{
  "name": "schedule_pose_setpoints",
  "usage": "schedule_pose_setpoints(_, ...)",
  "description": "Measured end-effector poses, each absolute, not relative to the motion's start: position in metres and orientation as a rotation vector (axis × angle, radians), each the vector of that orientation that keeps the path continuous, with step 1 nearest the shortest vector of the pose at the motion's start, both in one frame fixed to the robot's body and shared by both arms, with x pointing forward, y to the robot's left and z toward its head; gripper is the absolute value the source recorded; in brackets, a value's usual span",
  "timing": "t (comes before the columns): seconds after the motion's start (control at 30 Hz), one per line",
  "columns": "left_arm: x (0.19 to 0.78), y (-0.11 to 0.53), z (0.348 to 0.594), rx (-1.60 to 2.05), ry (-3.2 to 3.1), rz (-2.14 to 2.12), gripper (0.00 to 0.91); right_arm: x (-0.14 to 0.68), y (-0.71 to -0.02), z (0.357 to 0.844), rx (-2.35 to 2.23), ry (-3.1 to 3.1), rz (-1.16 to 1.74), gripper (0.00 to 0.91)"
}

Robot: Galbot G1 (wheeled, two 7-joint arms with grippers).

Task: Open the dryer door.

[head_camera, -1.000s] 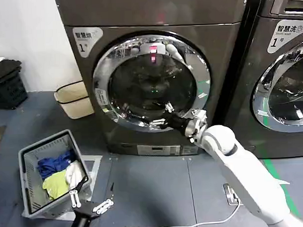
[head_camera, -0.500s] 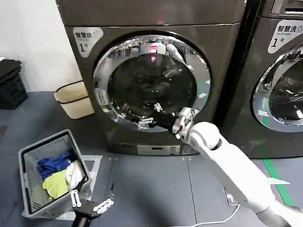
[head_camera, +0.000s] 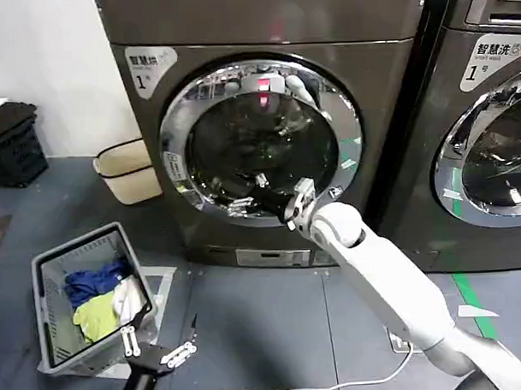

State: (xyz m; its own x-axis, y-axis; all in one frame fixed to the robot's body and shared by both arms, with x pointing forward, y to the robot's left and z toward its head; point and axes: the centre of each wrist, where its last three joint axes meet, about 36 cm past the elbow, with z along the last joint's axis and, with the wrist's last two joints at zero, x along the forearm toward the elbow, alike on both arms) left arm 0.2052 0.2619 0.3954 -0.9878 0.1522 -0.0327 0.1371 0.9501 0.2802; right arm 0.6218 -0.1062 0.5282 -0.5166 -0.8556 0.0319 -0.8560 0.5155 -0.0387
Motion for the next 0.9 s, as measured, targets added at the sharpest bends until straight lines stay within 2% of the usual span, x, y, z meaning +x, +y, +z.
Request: schedule_pose_setpoints(0.9,0.205,0.26,0.396,0.229,3.051,0.426,0.907,0.64,-0.045,0.537,1.564,-2.697,0.102,0.907)
